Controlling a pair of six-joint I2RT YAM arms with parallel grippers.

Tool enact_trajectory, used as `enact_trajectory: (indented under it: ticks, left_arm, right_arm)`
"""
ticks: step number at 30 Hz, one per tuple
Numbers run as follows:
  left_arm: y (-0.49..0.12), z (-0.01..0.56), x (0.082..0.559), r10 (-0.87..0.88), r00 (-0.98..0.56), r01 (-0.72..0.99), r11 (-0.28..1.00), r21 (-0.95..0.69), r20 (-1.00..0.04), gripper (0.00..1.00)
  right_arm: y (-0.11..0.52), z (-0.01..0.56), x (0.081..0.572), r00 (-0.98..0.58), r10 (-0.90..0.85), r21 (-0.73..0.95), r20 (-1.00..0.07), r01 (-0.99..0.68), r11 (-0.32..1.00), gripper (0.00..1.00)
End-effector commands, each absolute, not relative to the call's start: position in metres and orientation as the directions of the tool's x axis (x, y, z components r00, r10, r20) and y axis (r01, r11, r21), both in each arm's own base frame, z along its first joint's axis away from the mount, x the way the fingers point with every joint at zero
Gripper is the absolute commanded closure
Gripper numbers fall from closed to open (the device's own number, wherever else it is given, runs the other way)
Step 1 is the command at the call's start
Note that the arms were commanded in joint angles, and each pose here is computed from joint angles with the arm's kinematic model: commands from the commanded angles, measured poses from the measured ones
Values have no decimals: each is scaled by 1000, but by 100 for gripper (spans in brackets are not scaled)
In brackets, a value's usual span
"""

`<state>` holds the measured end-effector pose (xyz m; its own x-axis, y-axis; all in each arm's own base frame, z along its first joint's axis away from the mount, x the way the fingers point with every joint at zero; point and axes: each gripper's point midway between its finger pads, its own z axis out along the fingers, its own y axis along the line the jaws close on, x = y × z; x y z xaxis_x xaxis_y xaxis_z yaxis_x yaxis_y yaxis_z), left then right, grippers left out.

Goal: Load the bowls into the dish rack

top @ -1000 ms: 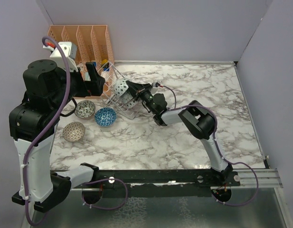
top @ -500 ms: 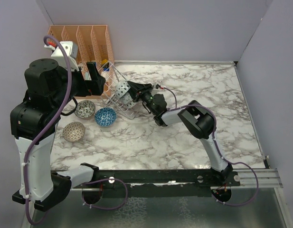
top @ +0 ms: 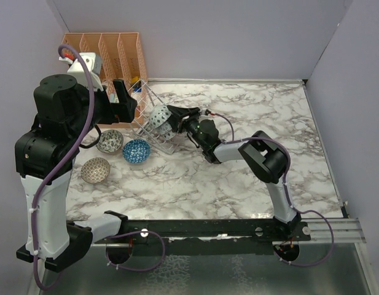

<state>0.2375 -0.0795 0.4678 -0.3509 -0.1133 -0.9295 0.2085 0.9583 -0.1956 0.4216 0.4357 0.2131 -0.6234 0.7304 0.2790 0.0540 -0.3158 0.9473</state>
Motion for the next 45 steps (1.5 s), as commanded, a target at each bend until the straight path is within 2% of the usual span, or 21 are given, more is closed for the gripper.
enact_trajectory:
  ticks: [1,9,20,32,34,37,41,45]
  left_arm:
    - [-84,479,236,-130,-321,233,949,-211,-938,1]
    - [-86,479,236,-143,-325,238,945,-227,-935,1]
    - [-89,481,236,-150,-324,252,938,-238,-934,1]
    - [-90,483,236,-158,-320,252,936,-244,-934,1]
    - [-90,485,237,-163,-318,250,936,-249,-934,1]
    - [-88,489,236,-175,-311,241,936,-256,-934,1]
    - [-84,497,233,-191,-292,225,939,-261,-937,1]
    - [-82,498,230,-201,-284,215,940,-266,-937,1]
  right_arm:
    - [427,238,414,-629,724,944,283,49,-326,54]
    - [419,232,403,-624,733,959,271,111,-260,50]
    - [429,229,402,-658,703,961,270,141,-237,49]
    - [408,221,373,-669,718,980,194,169,-107,48]
    - [408,223,362,-702,700,989,131,140,-44,48]
    - [418,236,351,-776,627,989,-74,24,147,45]
    - [440,238,328,-864,392,915,-315,-166,369,44]
    - [463,235,310,-825,121,746,-552,-423,513,42]
